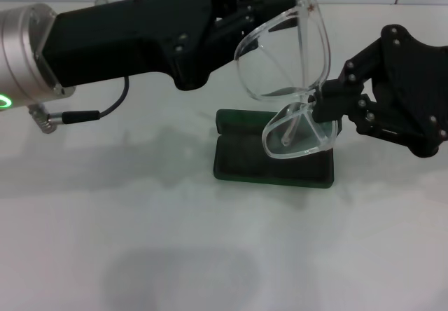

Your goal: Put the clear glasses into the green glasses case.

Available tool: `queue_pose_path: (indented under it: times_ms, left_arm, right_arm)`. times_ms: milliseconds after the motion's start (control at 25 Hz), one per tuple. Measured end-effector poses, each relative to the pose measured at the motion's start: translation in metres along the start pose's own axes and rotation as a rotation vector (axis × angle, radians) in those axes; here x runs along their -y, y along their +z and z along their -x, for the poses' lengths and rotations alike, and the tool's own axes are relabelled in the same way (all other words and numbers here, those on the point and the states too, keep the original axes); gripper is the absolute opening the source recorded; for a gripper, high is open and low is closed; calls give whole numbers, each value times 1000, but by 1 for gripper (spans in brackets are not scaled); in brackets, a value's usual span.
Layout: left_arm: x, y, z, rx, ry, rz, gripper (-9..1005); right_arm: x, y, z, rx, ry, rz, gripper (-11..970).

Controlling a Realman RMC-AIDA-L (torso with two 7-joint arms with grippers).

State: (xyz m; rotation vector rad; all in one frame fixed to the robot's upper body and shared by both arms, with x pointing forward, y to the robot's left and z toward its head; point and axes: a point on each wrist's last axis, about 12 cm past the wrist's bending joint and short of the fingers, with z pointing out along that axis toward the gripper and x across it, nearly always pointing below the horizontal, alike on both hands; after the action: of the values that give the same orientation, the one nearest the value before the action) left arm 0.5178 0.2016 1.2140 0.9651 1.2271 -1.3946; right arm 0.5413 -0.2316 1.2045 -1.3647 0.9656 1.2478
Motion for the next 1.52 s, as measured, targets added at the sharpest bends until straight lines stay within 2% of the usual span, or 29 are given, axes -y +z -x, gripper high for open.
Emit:
queue_pose_path:
  times_ms: [600, 920, 1520]
  left_arm:
    - [4, -3, -3, 8, -12, -17, 59]
    - [-5, -12, -8, 57, -26, 34, 60]
    - [-1, 3, -14, 27, -52, -47, 60]
  right_arm:
    - [-3, -1, -3, 11, 4, 8, 48]
    - [-5, -1, -2, 15, 3, 21, 48]
    - [-3, -1, -4, 12, -4, 5, 48]
